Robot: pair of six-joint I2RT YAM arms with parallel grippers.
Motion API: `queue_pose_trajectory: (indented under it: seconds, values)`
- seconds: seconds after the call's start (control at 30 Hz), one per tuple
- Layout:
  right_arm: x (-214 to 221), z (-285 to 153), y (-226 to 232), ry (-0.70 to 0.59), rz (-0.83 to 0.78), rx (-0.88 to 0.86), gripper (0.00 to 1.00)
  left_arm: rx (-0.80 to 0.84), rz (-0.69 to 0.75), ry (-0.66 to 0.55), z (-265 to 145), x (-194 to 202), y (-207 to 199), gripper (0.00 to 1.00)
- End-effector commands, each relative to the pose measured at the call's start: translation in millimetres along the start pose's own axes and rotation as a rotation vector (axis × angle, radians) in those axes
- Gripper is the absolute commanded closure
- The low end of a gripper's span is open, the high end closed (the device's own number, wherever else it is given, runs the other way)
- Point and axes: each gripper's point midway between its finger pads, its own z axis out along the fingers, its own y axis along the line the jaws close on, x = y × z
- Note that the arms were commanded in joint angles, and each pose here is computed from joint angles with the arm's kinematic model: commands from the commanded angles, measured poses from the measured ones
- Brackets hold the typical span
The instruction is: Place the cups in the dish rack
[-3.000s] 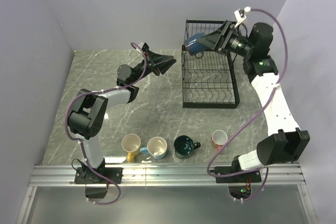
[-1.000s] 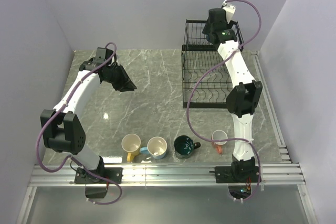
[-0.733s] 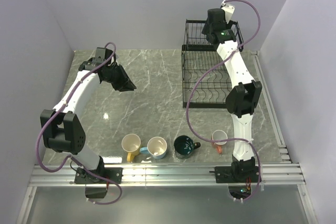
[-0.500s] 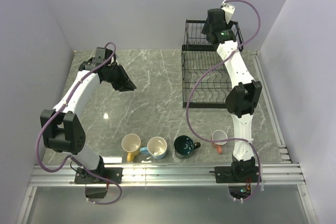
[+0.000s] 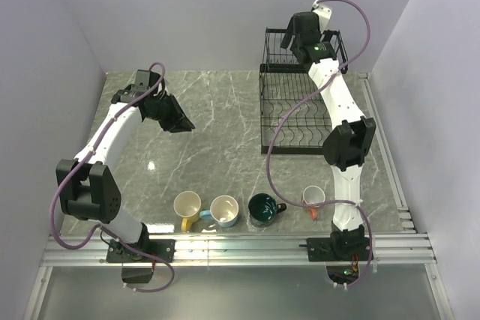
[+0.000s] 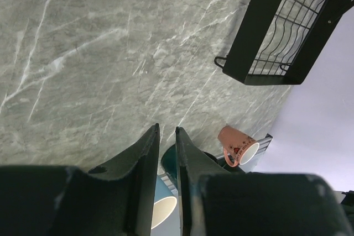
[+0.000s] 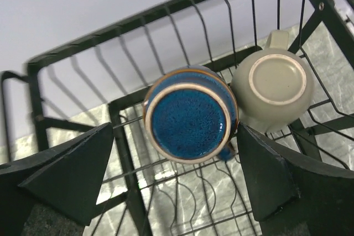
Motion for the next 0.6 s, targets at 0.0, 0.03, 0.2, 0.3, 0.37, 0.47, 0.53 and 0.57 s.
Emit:
queue_pose_trajectory:
  seconds: [0.0, 0.03, 0.2, 0.3, 0.37, 0.47, 0.53, 0.57]
  values:
    - [-62, -54, 5, -0.129, 0.038, -0.036, 0.01, 0.062, 0.033, -0.044, -17, -1, -14, 0.76]
    - [-71, -63, 3, -0.148, 0.044, -0.032, 0.01, 0.066, 0.034, -0.047, -18, -1, -15, 0.76]
    - [-99, -95, -10, -0.208, 0.035, -0.025, 0.00, 0.087, 0.025, -0.040, -21, 6, -16, 0.76]
    - [-117, -120, -22, -0.247, 0.029, -0.020, 0.00, 0.099, 0.017, -0.031, -21, 11, -15, 0.76]
    - [-128, -141, -32, -0.266, 0.039, -0.016, 0.00, 0.109, 0.018, -0.031, -21, 14, -18, 0.76]
    - [-128, -164, -48, -0.252, 0.052, 0.004, 0.00, 0.127, 0.028, -0.017, -20, 21, -23, 0.76]
    - [-118, -181, -64, -0.218, 0.067, 0.022, 0.00, 0.136, 0.035, -0.010, -19, 24, -27, 0.76]
    - [-97, -177, -67, -0.166, 0.076, 0.028, 0.00, 0.142, 0.050, -0.007, -19, 27, -31, 0.76]
